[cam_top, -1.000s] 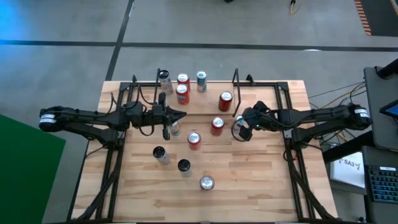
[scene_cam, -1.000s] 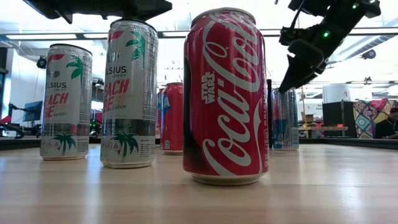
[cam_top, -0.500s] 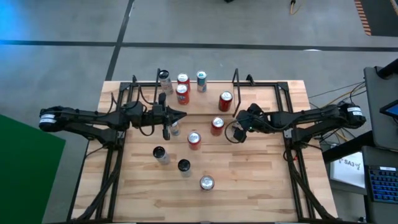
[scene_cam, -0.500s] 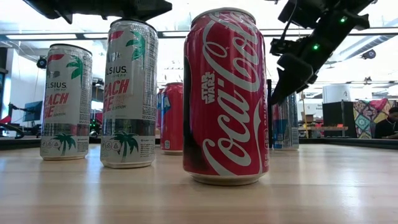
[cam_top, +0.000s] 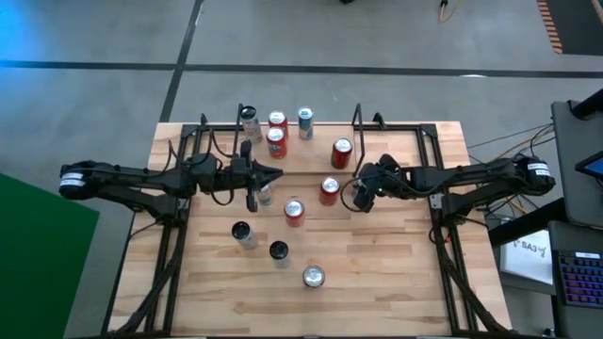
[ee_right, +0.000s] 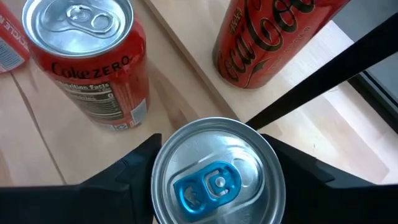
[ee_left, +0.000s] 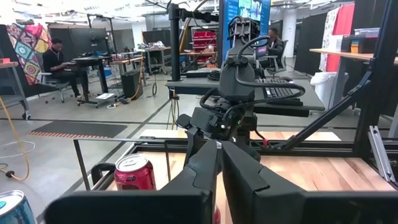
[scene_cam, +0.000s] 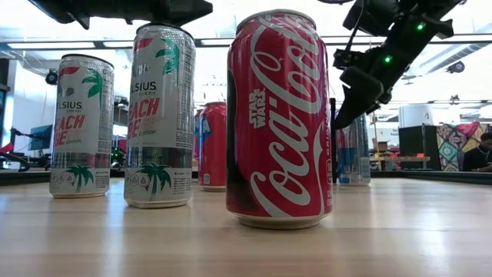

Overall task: Place canned beverage on shelf
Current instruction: Put the right blue soda can on the shelf aligned with the other blue soda can

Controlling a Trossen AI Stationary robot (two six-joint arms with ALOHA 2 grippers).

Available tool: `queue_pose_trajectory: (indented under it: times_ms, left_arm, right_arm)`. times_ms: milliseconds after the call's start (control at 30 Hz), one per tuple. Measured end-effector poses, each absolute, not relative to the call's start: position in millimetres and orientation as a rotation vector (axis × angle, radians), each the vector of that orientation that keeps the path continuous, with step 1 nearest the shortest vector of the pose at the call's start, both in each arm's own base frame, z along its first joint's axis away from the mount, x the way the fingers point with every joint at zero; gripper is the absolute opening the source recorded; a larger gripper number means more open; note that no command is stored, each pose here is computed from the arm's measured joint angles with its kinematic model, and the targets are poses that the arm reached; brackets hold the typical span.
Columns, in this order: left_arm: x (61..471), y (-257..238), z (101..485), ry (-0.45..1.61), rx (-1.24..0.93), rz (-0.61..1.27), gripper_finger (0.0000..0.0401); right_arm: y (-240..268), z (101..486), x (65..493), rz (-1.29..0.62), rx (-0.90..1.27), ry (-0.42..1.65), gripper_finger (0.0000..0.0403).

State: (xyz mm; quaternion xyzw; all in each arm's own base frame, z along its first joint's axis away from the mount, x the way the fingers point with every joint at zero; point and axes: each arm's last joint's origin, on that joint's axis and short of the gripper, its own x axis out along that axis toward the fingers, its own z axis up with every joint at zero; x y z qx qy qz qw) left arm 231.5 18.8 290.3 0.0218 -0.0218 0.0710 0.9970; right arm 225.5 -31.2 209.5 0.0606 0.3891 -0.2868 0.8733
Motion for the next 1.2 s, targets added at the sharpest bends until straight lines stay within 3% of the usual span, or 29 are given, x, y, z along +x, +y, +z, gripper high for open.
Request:
queue_pose_trajectory:
  times_ms: [200,500,667,1200]
  left_arm:
    - [231.5,18.7,289.9,-0.043,0.044,0.141,0.0064]
    - [231.5,18.4,290.0,-0.045,0.042,0.132,0.0172]
    - [238.2,16.2,290.2,-0.096,0.021,0.046,0.0217]
    - [277.3,14.1,262.3,-0.183,0.007,-0.083,0.0233]
  right_arm:
    - [-28.0,227.6,215.4,-0.572,0.138,0.729,0.0223]
    - [-8.1,263.8,195.2,-0.430,0.135,0.524,0.0223]
    - [4.9,278.3,195.6,-0.335,0.073,0.403,0.0223]
    - [18.9,298.1,207.2,-0.170,-0.049,0.197,0.0223]
